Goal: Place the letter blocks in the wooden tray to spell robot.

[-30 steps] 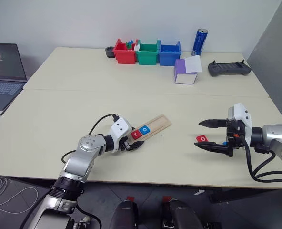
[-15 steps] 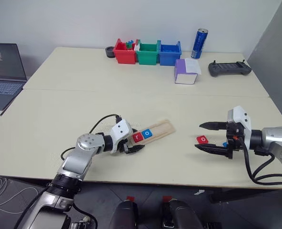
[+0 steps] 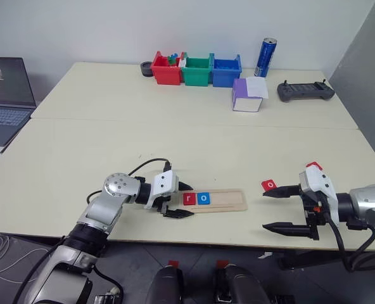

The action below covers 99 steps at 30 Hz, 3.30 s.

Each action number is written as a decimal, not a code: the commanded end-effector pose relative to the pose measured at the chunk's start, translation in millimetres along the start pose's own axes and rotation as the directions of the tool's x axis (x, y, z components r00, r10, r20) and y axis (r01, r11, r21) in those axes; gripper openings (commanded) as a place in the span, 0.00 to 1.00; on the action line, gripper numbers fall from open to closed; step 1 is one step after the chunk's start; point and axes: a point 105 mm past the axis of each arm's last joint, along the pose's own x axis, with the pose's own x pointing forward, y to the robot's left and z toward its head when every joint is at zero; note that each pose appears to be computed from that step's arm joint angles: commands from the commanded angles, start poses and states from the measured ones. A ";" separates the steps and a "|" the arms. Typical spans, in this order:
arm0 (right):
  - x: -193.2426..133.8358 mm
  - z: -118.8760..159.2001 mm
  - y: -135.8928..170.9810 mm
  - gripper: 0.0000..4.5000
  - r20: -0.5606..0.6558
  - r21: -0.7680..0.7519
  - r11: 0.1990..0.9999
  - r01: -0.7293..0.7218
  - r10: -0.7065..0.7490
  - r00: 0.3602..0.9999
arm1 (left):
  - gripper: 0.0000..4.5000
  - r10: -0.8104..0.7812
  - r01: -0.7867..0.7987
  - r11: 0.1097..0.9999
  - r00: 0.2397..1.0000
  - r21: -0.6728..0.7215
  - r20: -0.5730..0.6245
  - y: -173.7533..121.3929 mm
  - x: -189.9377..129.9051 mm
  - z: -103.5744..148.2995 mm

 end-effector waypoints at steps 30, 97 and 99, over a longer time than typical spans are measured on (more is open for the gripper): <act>-5.1 4.8 -0.6 1.00 0.007 -0.032 0.998 0.057 -0.056 0.998 | 0.99 -0.019 0.018 0.995 1.000 0.094 0.013 9.6 7.9 8.3; -105.3 -61.7 -156.6 1.00 0.098 0.266 0.592 0.761 -0.802 0.589 | 0.99 0.227 -0.195 0.970 0.936 -0.143 0.270 -12.6 -176.8 7.0; -101.8 -65.4 -163.1 1.00 0.093 0.277 0.581 0.765 -0.809 0.581 | 0.99 0.216 -0.187 0.974 0.936 -0.129 0.278 -13.4 -174.7 9.1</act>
